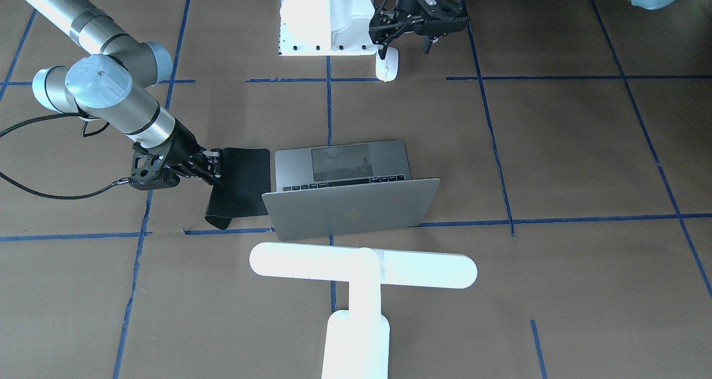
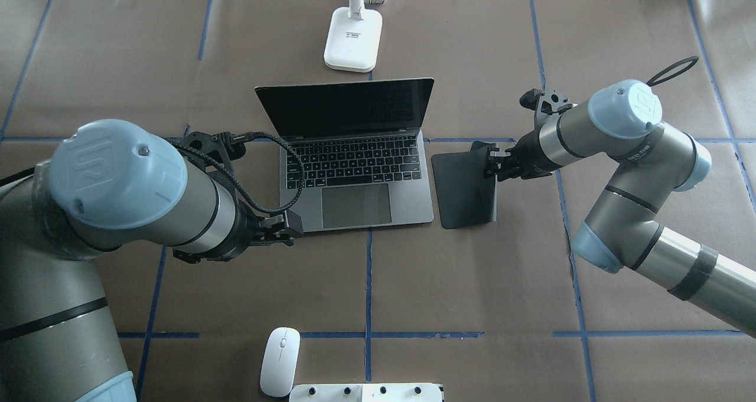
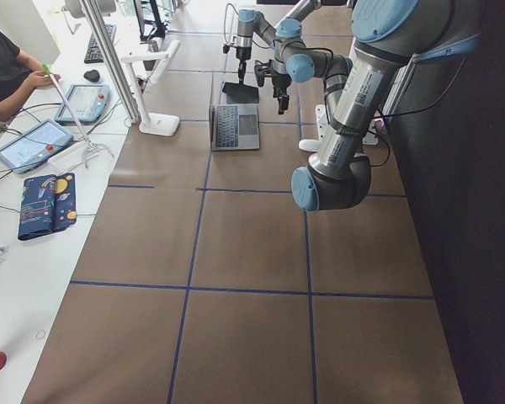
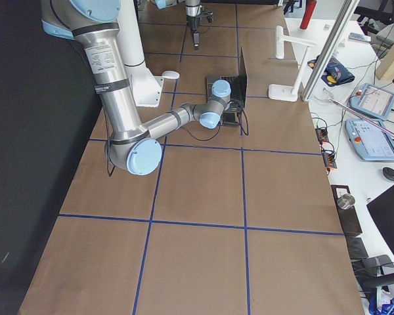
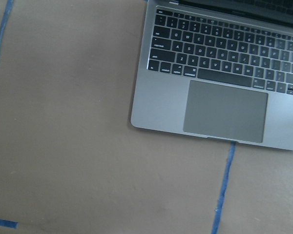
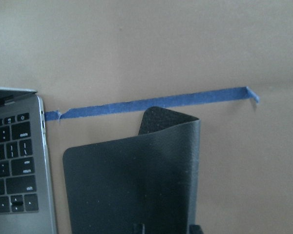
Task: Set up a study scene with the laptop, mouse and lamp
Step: 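Place the mouse pad beside the laptop with the right gripper, then raise the right gripper away while the left gripper reaches for the white mouse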
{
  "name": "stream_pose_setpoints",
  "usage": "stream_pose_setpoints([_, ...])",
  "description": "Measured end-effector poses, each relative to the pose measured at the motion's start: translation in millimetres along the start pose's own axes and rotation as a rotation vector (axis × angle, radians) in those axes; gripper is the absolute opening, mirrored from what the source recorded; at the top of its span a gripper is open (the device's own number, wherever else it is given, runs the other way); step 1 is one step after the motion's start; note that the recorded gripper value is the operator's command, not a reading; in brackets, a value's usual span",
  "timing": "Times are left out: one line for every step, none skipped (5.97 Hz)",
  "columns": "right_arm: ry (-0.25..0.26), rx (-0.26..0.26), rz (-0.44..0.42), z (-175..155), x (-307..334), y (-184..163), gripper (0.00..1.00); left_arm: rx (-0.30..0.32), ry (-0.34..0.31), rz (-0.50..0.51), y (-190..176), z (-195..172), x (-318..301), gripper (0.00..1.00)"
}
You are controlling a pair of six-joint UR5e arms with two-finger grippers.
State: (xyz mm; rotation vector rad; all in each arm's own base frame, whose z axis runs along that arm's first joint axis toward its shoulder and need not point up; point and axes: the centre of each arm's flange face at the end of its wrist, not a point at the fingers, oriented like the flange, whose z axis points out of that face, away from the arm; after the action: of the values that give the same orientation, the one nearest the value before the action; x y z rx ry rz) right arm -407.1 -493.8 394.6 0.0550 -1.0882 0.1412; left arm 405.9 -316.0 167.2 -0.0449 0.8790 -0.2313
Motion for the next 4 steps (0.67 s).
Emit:
stream_pose_setpoints([-0.010, -0.003, 0.024, -20, 8, -16, 1.00, -0.027, -0.015, 0.024, 16, 18, -9, 1.00])
stream_pose_setpoints([-0.007, 0.003, 0.052, -44, 14, -32, 1.00, -0.057, -0.026, 0.053, 34, 35, -16, 1.00])
stream_pose_setpoints([0.014, 0.015, 0.076, -66, 18, -44, 1.00, -0.086, -0.037, 0.089, 53, 48, -19, 1.00])
stream_pose_setpoints([0.047, 0.023, 0.079, -93, 19, -54, 1.00, -0.109, -0.052, 0.133, 74, 62, -19, 1.00])
